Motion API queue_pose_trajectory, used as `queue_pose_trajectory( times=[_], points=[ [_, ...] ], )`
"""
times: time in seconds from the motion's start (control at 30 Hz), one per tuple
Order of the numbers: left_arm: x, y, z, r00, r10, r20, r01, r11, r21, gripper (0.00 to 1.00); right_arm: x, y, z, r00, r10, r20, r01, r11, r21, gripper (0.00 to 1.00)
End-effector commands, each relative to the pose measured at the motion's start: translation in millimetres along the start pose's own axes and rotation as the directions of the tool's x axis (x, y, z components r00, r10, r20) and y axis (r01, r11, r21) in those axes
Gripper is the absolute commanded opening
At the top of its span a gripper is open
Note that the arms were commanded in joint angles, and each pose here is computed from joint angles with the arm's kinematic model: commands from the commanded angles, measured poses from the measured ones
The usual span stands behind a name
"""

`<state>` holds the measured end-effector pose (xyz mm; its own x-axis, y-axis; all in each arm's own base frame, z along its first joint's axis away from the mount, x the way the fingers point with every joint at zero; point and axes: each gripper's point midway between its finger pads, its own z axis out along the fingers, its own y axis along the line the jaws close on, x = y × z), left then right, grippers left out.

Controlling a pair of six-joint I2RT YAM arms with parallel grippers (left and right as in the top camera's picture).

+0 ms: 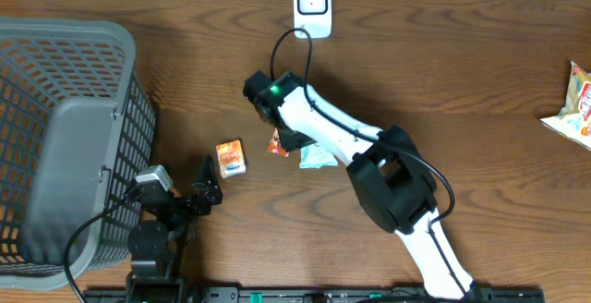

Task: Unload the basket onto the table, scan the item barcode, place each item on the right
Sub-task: 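Move the right gripper back toward the TOP bar and wipes, then grasp the mint-green wipes pack with the right gripper and lift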

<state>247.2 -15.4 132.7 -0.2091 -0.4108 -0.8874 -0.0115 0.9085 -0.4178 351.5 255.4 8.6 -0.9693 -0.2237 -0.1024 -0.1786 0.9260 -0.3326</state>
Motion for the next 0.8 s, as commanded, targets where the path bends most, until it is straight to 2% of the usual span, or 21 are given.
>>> queue_pose_trajectory(
  times=[0.0, 0.07, 0.13, 0.17, 0.3, 0.43, 0.5, 0.57, 0.6, 0.67, 0.7, 0.77],
  points=[
    [15, 6, 1, 0.999, -0.013, -0.046, 0.012, 1.0, -0.017, 0.98, 10, -11, 23, 0.999, -0.009, 0.035, 0.004, 0.991, 0.134, 0.59],
    [15, 6, 1, 0.999, -0.013, -0.046, 0.012, 1.0, -0.017, 0.98, 23, -14, 34, 1.0, -0.023, 0.004, 0.022, 0.988, 0.154, 0.46],
    [15, 6, 1, 0.999, -0.013, -0.046, 0.012, 1.0, -0.017, 0.98, 36, -19, 43, 0.999, -0.038, -0.033, 0.043, 0.983, 0.177, 0.39],
    [15, 6, 1, 0.999, -0.013, -0.047, 0.012, 1.0, -0.016, 0.98, 41, -21, 46, 0.998, -0.043, -0.046, 0.051, 0.981, 0.185, 0.29],
    [15, 6, 1, 0.999, -0.013, -0.046, 0.012, 1.0, -0.017, 0.98, 57, -23, 55, 0.994, -0.053, -0.097, 0.07, 0.981, 0.182, 0.03],
    [15, 6, 1, 0.999, -0.013, -0.046, 0.012, 1.0, -0.017, 0.98, 58, -12, 53, 0.984, -0.106, -0.145, 0.119, 0.99, 0.082, 0.01],
    [15, 6, 1, 0.999, -0.013, -0.046, 0.012, 1.0, -0.017, 0.98, 57, -3, 43, 0.968, -0.175, -0.183, 0.172, 0.985, -0.03, 0.01],
    [15, 6, 1, 0.999, -0.013, -0.047, 0.012, 1.0, -0.016, 0.98, 51, 7, 15, 0.948, -0.25, -0.198, 0.207, 0.954, -0.216, 0.01],
    [15, 6, 1, 0.999, -0.013, -0.046, 0.012, 1.0, -0.017, 0.98, 49, 13, 1, 0.94, -0.282, -0.19, 0.216, 0.927, -0.308, 0.01],
    [15, 6, 1, 0.999, -0.013, -0.046, 0.012, 1.0, -0.017, 0.98, 45, 31, -40, 0.92, -0.373, -0.122, 0.24, 0.78, -0.578, 0.01],
    [15, 6, 1, 0.999, -0.013, -0.046, 0.012, 1.0, -0.017, 0.98, 41, 37, -71, 0.911, -0.412, -0.038, 0.251, 0.624, -0.74, 0.01],
    [15, 6, 1, 0.999, -0.013, -0.046, 0.012, 1.0, -0.017, 0.98, 38, 35, -104, 0.904, -0.422, 0.068, 0.261, 0.419, -0.869, 0.01]
  ],
)
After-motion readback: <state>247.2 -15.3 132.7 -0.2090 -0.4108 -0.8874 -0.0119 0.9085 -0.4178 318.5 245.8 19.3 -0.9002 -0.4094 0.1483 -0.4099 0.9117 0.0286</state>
